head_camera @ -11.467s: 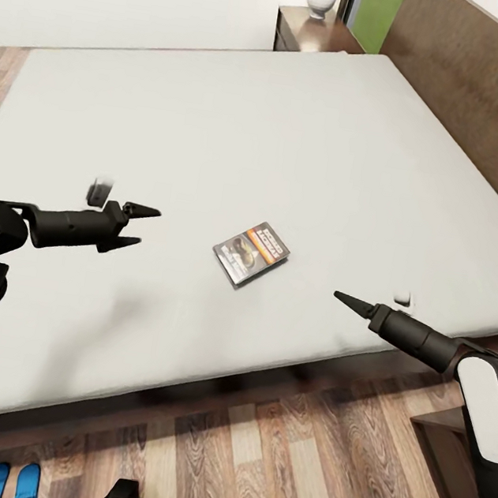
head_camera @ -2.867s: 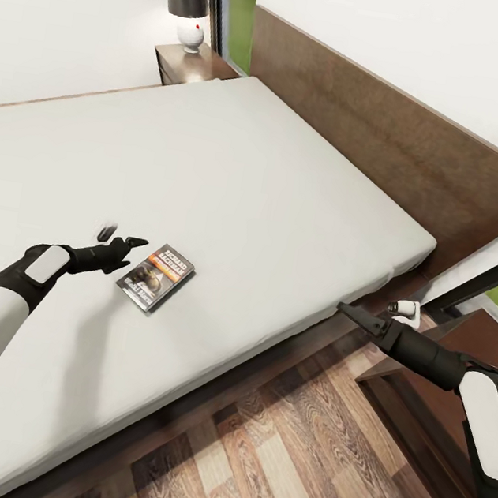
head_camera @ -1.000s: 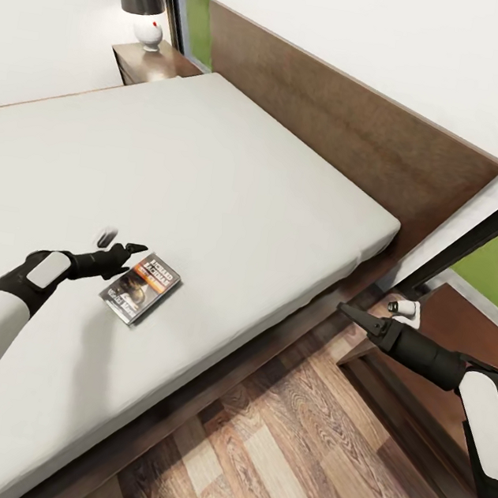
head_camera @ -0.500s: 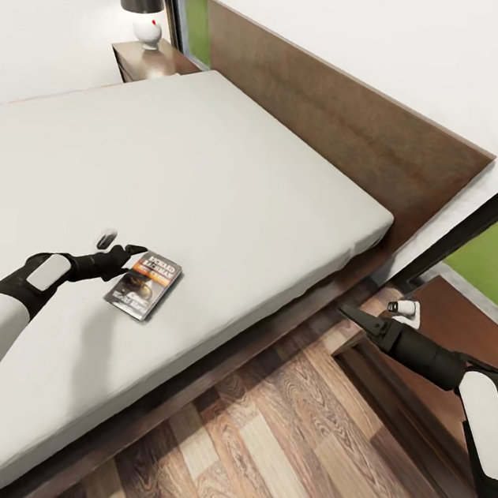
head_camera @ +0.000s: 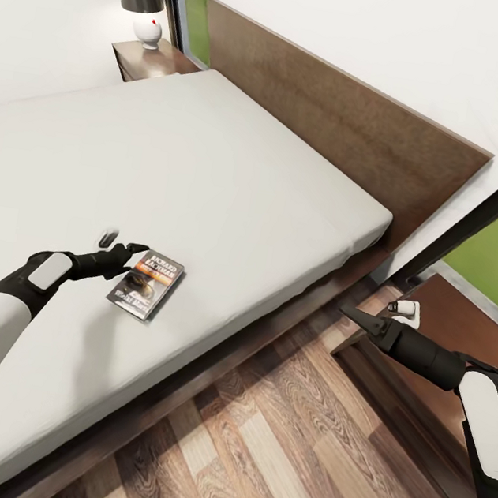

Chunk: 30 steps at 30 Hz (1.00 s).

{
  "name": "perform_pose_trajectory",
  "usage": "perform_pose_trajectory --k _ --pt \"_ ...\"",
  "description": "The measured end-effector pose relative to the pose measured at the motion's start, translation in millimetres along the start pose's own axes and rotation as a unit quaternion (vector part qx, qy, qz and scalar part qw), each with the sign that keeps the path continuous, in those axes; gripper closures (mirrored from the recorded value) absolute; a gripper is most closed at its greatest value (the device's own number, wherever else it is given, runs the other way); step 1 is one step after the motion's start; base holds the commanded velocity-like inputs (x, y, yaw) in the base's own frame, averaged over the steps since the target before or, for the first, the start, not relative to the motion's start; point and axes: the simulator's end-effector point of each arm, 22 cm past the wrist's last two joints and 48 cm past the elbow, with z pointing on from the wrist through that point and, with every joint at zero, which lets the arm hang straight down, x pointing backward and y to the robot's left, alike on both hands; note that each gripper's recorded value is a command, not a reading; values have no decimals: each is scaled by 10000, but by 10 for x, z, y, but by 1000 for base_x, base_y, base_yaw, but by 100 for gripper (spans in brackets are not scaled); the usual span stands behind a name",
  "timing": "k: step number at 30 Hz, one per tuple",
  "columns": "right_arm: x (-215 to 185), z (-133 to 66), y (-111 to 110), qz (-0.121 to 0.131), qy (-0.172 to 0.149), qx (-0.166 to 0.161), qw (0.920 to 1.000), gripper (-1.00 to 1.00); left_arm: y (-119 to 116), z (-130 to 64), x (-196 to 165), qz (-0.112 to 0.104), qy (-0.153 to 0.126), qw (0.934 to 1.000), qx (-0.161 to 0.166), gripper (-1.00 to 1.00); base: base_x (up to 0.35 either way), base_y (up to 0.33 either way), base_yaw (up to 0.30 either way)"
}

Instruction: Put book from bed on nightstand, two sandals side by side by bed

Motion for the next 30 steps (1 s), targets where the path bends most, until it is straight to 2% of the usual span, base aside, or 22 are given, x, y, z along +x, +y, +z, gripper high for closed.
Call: perform_pose_trajectory --k 9,21,30 --pt "3 6 1 6 -1 -6 10000 -100 -40 10 1 9 6 10000 41 -100 -136 -63 0" --pt "5 10 5 8 -4 -12 10000 -100 -53 11 13 8 15 10000 79 -100 -45 -23 0" --pt "5 11 2 10 -3 -11 10000 -100 -61 14 8 11 11 10000 89 -100 -205 -134 0"
